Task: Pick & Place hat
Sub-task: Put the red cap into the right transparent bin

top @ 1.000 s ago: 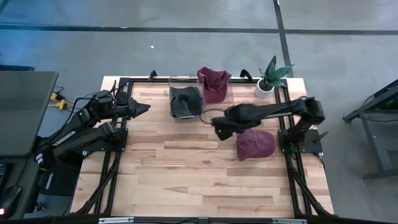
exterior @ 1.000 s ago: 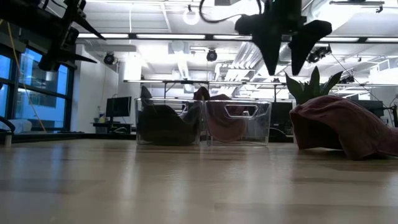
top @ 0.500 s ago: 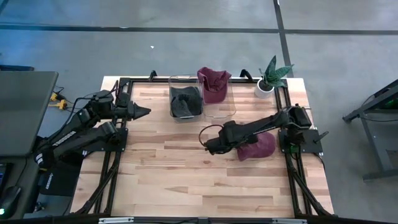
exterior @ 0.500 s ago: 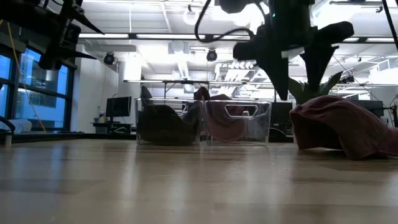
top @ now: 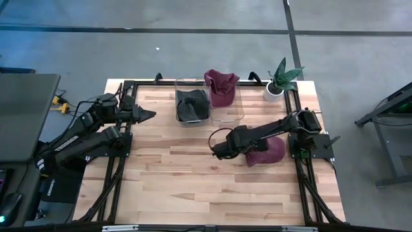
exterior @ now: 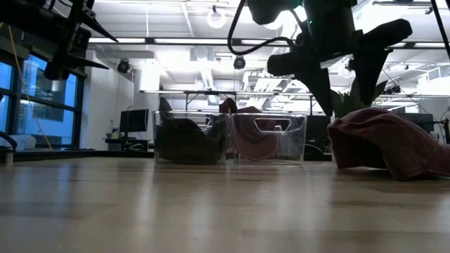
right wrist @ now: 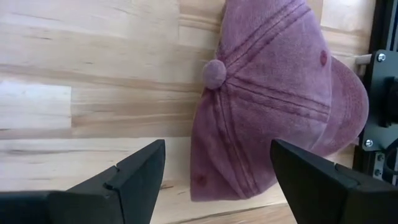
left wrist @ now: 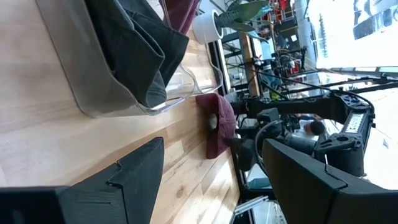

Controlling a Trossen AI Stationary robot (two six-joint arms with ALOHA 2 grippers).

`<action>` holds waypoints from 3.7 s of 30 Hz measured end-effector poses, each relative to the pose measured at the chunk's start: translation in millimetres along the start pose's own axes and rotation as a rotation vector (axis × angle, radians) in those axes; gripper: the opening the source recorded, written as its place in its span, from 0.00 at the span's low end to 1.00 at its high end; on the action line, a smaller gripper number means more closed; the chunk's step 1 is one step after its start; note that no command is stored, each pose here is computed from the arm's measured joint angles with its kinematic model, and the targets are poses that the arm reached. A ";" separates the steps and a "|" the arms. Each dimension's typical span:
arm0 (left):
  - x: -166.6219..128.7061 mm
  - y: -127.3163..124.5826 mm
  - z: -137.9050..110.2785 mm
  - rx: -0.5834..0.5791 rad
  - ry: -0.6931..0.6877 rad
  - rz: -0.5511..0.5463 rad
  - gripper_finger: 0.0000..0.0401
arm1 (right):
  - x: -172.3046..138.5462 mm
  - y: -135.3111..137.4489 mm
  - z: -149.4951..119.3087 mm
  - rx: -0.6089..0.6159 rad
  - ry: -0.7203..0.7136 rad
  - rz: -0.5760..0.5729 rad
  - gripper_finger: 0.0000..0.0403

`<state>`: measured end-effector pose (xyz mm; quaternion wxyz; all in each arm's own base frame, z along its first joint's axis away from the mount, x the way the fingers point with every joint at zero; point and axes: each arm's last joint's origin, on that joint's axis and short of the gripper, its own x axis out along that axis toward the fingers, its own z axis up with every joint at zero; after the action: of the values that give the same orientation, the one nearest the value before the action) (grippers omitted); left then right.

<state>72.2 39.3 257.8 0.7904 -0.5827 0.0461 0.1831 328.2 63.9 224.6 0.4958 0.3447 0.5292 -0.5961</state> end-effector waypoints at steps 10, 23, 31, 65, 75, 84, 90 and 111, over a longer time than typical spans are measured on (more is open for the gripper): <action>0.0 -0.3 -0.6 0.000 0.020 -0.009 0.66 | 17.6 -6.0 8.0 -0.002 0.034 -0.106 0.71; -0.1 -0.6 -0.6 0.000 0.024 -0.012 0.66 | 28.8 5.9 12.3 0.030 0.032 -0.063 0.71; -0.1 -0.6 -0.7 0.000 0.025 -0.013 0.66 | 53.8 20.6 17.0 0.003 0.071 -0.159 0.71; -0.2 -0.9 -1.4 0.000 0.050 -0.024 0.66 | 98.4 -4.9 -1.6 -0.020 0.089 -0.480 0.42; -0.2 0.7 -2.2 -0.007 0.057 -0.008 0.66 | 82.6 -8.4 1.5 -0.043 0.064 -0.403 0.03; -0.2 1.4 -2.5 -0.011 0.060 -0.002 0.66 | 32.2 -34.2 8.7 0.052 0.019 -0.112 0.00; -0.2 1.4 -2.5 -0.011 0.060 -0.002 0.66 | 3.2 -59.0 6.1 0.097 0.005 0.033 0.00; -0.2 1.4 -2.5 -0.010 0.060 -0.002 0.66 | -20.2 -102.6 14.4 0.122 0.037 0.089 0.38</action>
<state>71.9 37.3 255.8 0.7858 -0.5921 0.0682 0.1652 237.3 49.2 276.0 0.4901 0.4084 0.4849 -0.5982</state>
